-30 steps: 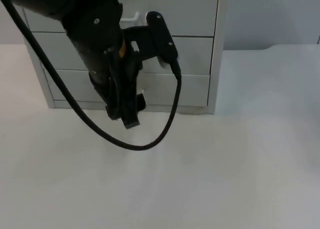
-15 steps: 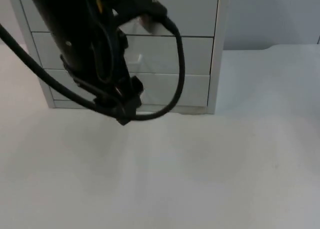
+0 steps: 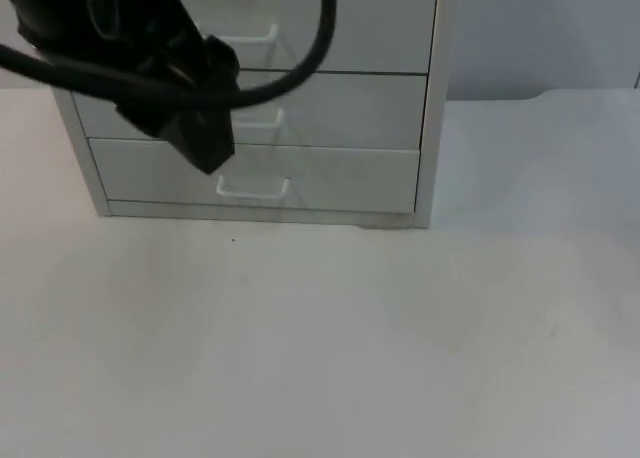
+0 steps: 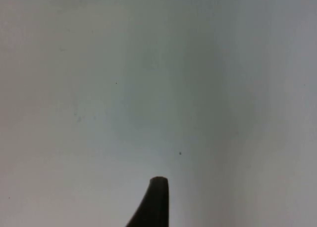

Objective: Open the drawer with the left hand, place the block into the drawer with the right hand, then close the drawer with the left hand.

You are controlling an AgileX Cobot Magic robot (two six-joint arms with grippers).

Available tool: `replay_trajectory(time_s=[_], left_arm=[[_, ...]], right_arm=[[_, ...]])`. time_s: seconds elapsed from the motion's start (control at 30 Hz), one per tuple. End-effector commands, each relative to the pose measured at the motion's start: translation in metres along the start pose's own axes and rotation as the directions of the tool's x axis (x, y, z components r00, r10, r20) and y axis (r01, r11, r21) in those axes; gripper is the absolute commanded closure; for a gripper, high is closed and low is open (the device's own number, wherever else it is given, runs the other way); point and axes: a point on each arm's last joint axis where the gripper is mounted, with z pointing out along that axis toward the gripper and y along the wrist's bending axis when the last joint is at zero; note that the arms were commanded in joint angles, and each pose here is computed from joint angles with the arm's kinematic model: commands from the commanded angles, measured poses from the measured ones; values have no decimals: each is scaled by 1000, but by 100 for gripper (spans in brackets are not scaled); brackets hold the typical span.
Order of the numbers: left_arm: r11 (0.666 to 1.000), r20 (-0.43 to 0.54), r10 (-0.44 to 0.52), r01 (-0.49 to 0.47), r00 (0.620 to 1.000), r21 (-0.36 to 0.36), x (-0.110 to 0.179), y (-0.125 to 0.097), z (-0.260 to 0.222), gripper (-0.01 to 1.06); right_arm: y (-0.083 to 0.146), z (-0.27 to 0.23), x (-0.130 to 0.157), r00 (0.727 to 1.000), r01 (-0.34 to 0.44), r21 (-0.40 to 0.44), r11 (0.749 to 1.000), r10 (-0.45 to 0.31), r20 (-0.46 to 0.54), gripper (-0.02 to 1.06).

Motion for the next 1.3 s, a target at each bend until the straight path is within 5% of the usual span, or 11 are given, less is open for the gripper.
replay_trajectory(time_s=[0.0,0.27,0.43,0.63,0.73,0.97,1.27], left_arm=[[1000,31,-21,21,999,-15,2,1,-13,32],[991,70,-87,93,994,-95,9,18,-30,32],[964,75,-219,228,973,-135,26,46,-43,32],[868,175,-429,458,886,-190,73,82,-62,32],[784,264,-529,584,807,-212,107,92,-74,32],[647,409,-604,720,684,-251,152,88,-104,32],[653,565,-528,728,634,-207,167,53,-131,32]], right_arm=[[-1,-3,0,1000,2,-3,1000,-2,7,24],[-1,-3,1,1000,2,-2,1000,-2,5,24],[-1,-3,0,1000,2,-3,1000,-2,7,24],[0,-3,0,1000,0,-7,1000,1,14,24],[0,-3,-1,1000,0,-13,1000,0,24,24],[1,-9,-3,997,-4,-29,1000,6,74,24],[1,-73,10,944,40,-78,996,-12,330,24]])
